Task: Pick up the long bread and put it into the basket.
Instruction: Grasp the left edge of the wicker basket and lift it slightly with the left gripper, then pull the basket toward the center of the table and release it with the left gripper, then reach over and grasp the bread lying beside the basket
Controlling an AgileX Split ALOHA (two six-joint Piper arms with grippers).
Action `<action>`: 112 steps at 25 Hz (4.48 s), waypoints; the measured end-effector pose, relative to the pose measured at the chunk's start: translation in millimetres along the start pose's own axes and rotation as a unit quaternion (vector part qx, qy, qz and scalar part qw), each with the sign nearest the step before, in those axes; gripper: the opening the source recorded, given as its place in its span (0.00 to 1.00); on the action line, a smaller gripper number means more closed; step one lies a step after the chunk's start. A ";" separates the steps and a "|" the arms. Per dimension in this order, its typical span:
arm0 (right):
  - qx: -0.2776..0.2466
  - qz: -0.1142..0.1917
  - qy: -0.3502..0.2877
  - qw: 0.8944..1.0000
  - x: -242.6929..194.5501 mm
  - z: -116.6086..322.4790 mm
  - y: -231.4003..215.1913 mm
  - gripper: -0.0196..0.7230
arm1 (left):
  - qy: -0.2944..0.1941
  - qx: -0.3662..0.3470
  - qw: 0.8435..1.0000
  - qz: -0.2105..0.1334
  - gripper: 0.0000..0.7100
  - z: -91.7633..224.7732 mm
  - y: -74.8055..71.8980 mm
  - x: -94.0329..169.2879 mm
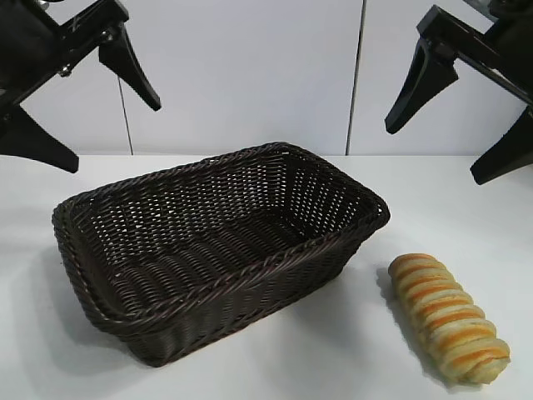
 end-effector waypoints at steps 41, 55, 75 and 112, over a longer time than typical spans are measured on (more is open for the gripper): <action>0.004 0.000 -0.001 1.000 0.6 -1.0 0.3 0.94 | 0.087 0.037 0.996 0.000 0.14 19.2 19.6 -91.8; 0.004 0.000 0.000 1.000 0.6 -0.5 0.5 0.92 | 0.065 -0.150 0.986 -0.035 0.14 -41.3 -23.0 -41.2; 0.005 -0.001 0.002 1.000 0.6 0.3 0.6 0.92 | 0.102 -0.148 0.982 -0.064 0.14 -64.0 -15.8 -100.2; 0.012 0.002 0.012 1.000 0.7 4.0 -0.6 0.92 | -0.129 -0.196 0.972 -0.018 0.96 -93.5 -27.9 173.2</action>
Point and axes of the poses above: a point on each arm's last joint axis where the gripper is mounted, x pointing back along that axis away from the gripper, y along the wrist's bending axis when the last joint is at zero, z = x × y, the point moved 10 cm from there along -x, pointing out along that axis toward the gripper, and after that the axes turned 9 degrees about x, right-handed, at the moved point
